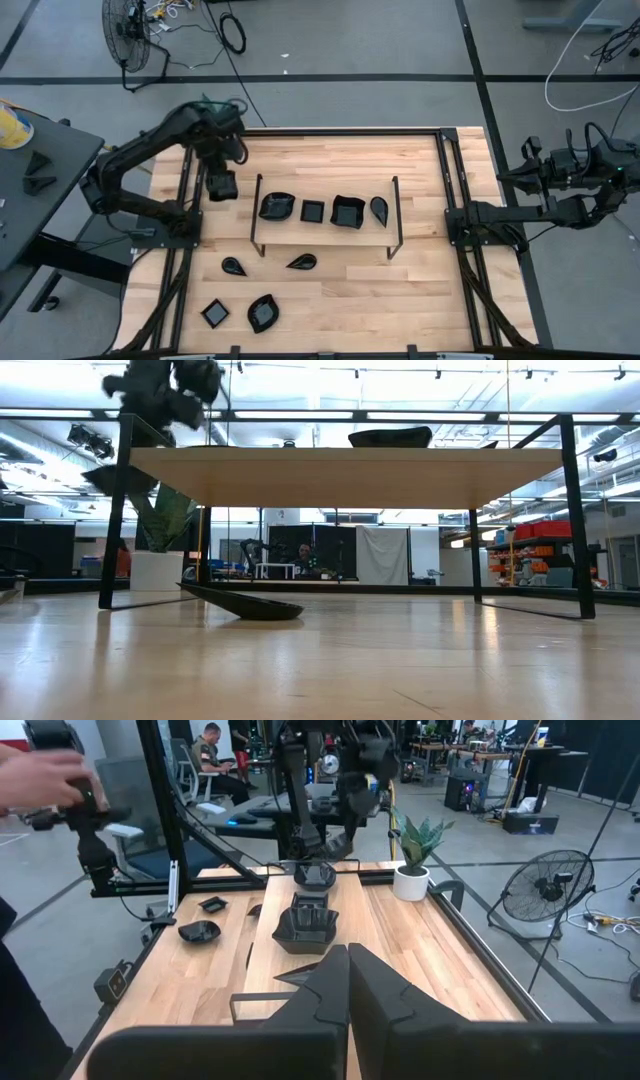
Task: Pick & Place Mini shaped plates
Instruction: Stack the distorted square plate on top of the distorted square plate on the shelf
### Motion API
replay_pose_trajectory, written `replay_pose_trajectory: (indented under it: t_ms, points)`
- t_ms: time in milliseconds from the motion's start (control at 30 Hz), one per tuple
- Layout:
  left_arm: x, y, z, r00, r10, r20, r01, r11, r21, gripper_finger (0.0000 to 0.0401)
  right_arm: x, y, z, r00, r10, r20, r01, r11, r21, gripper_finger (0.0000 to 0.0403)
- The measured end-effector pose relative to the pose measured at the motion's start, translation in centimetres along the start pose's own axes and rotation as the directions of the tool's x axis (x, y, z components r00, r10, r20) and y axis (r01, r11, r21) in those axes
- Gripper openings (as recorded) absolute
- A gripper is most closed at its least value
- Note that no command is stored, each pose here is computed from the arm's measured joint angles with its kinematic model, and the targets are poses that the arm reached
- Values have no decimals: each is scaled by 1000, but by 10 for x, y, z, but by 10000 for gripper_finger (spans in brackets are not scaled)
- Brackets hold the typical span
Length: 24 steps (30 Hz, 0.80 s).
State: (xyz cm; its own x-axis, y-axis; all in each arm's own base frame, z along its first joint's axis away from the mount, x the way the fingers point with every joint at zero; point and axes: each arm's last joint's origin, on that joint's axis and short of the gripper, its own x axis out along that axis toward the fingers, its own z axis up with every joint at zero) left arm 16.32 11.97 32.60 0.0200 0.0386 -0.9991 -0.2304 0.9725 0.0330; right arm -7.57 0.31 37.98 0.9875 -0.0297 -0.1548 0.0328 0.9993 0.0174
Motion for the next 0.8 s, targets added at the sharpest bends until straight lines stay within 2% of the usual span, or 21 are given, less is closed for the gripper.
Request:
replay_pose_trajectory:
  t_ms: [167, 433, 633, 800]
  points:
    - [-36, -8, 6, 990, 76, 120, -68, 995, -71, 1, 0, 0, 0, 1000, 0, 0, 0, 1000, 0, 6]
    - [-83, -32, 12, 941, 113, 319, -62, 984, -165, 1, 0, 0, 0, 1000, 0, 0, 0, 1000, 0, 6]
    - [-100, -56, 22, 881, 81, 467, 37, 970, -238, 2, 0, 0, 0, 1000, 0, 0, 0, 1000, 0, 6]
    - [-107, -72, 38, 804, 46, 593, 229, 896, -380, 3, 0, 0, 0, 1000, 0, 0, 0, 1000, 0, 6]
